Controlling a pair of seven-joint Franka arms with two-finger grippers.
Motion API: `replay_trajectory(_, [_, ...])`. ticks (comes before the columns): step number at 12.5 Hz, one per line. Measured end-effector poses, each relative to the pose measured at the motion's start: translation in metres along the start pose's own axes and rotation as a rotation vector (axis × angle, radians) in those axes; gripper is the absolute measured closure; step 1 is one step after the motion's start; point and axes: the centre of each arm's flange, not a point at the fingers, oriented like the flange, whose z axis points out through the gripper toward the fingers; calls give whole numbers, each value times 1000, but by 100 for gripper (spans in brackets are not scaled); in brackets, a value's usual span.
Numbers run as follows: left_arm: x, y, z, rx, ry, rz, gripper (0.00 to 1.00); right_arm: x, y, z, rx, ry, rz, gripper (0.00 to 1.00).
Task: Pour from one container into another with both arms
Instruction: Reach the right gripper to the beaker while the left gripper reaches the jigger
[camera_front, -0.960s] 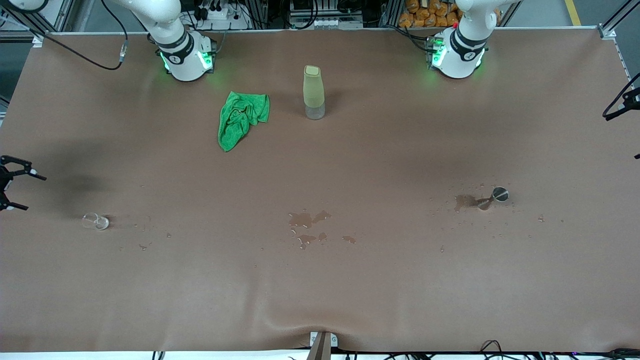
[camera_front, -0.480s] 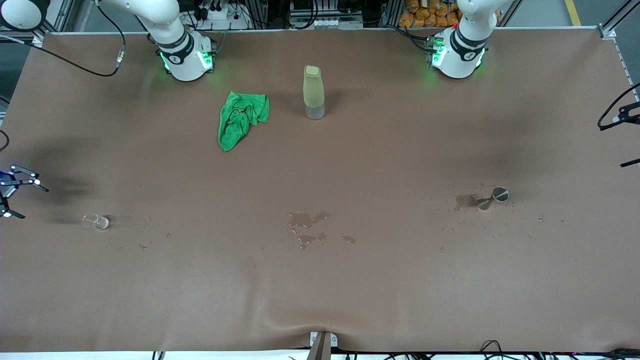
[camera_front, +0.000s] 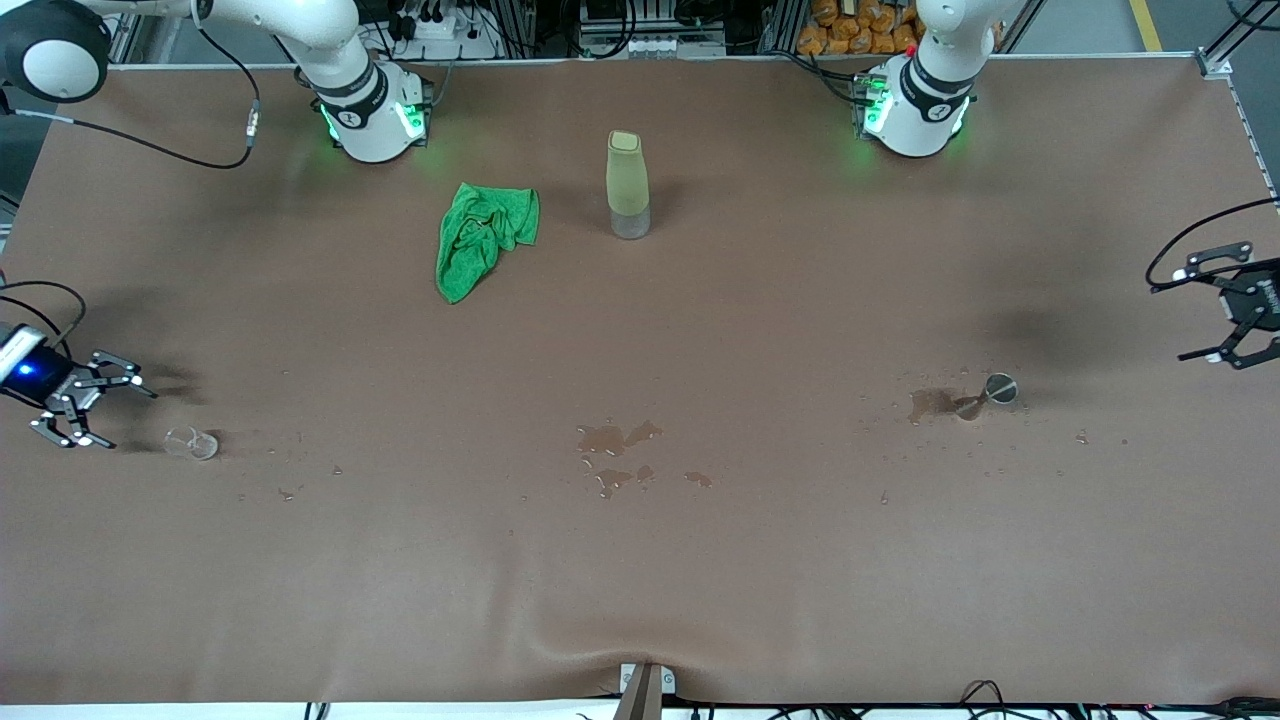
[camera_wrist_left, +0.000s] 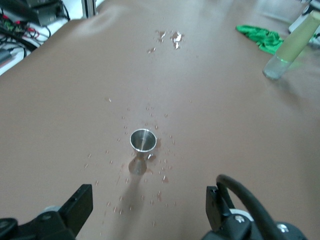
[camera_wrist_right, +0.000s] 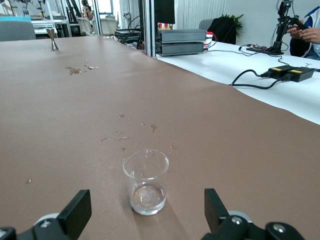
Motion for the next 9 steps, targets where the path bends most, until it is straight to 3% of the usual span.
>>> replay_trajectory(3, [-37,-6,35,-28,85,25,0,-15,-3,17,-23,50,-24,0])
replay_trajectory(9, [-102,-15,95,-48,214,131,0,-32,-7,50,-22,101,-34,0])
